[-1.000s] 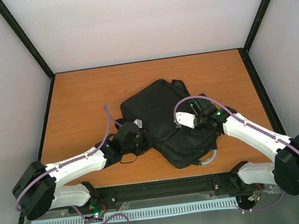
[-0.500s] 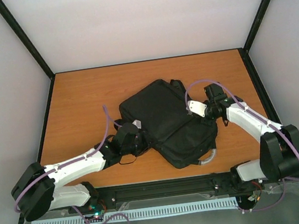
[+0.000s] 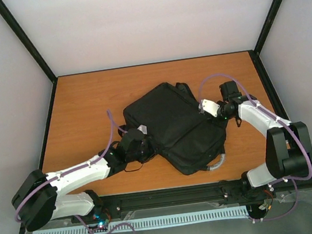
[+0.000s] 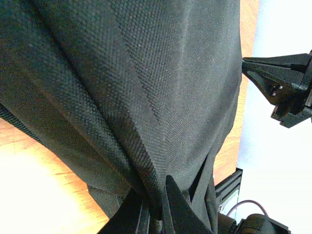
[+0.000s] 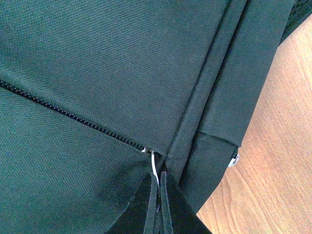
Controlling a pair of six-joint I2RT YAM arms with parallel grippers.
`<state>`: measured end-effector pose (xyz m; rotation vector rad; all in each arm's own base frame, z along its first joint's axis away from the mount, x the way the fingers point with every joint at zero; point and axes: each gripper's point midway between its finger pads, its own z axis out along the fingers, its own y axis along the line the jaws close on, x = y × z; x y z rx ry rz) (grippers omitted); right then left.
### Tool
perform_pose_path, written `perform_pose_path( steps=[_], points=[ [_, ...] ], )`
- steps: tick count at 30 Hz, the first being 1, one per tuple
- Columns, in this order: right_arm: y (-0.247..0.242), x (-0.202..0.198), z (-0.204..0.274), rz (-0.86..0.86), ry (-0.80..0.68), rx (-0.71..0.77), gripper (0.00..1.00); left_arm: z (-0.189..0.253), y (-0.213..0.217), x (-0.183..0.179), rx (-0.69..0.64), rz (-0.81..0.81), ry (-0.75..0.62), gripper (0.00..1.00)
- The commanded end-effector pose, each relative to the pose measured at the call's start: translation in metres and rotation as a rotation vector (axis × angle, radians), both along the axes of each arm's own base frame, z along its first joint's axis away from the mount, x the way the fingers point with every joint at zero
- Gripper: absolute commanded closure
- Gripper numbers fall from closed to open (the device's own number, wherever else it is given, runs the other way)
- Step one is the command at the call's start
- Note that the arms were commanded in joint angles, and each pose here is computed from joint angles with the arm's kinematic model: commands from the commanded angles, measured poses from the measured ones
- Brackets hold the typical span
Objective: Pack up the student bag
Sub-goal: Zip the student bag at the center of the board.
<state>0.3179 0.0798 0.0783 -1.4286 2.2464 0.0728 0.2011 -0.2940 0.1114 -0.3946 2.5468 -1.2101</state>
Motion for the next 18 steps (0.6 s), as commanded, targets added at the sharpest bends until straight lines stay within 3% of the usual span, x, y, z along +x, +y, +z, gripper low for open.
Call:
perform_pose_path(
  steps=[1, 3, 4, 8, 10, 18],
  points=[
    [-0.043, 0.029, 0.024, -0.163, -0.1, -0.08, 0.97, -0.02, 0.021, -0.012, 0.122, -0.003, 0.043, 0.99],
    [-0.034, 0.023, 0.03, -0.159, -0.086, -0.024, 0.93, -0.019, 0.023, -0.01, 0.15, -0.005, 0.031, 0.96],
    [-0.031, 0.019, 0.034, -0.158, -0.081, -0.003, 0.89, -0.017, 0.023, -0.008, 0.164, -0.006, 0.019, 0.9],
    [-0.02, 0.007, 0.05, -0.17, -0.055, 0.074, 0.68, -0.01, 0.032, -0.001, 0.272, -0.018, -0.027, 0.41],
    [-0.016, 0.001, 0.06, -0.184, -0.048, 0.111, 0.58, -0.003, 0.039, 0.002, 0.34, -0.032, -0.061, 0.28],
    [-0.003, -0.02, 0.106, -0.251, -0.075, 0.257, 0.39, 0.029, 0.077, 0.019, 0.546, -0.048, -0.178, 0.08]
  ],
)
